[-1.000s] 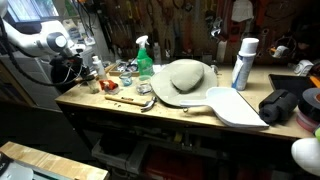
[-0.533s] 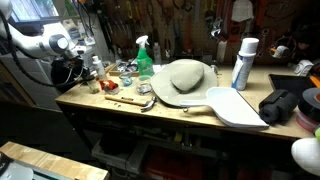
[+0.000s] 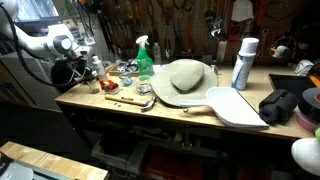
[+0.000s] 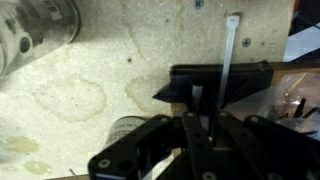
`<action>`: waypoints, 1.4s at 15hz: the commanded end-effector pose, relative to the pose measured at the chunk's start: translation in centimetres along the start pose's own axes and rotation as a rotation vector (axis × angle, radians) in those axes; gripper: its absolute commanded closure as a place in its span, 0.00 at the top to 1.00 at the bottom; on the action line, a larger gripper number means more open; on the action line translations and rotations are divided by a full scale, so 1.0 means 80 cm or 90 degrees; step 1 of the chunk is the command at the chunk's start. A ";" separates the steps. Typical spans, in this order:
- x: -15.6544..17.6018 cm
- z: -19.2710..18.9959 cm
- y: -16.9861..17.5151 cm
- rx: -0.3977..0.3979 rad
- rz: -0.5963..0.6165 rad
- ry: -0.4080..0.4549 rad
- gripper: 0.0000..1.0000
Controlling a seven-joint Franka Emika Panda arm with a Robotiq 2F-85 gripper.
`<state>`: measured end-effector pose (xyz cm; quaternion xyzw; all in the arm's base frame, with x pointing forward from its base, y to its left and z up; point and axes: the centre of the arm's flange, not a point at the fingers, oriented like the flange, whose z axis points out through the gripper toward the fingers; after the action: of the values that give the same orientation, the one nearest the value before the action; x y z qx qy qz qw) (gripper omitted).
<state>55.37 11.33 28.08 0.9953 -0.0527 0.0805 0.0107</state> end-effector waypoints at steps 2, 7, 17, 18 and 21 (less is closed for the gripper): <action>-0.002 0.007 0.000 0.000 -0.004 -0.026 0.03; -0.005 -0.082 0.030 0.039 0.044 -0.001 0.03; -0.036 -0.241 0.119 0.217 0.103 0.004 0.03; -0.038 -0.245 0.136 0.201 0.121 0.022 0.03; -0.066 -0.251 0.188 0.120 0.180 0.064 0.03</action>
<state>49.32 0.01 47.62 0.9735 -0.1360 0.1142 -0.1442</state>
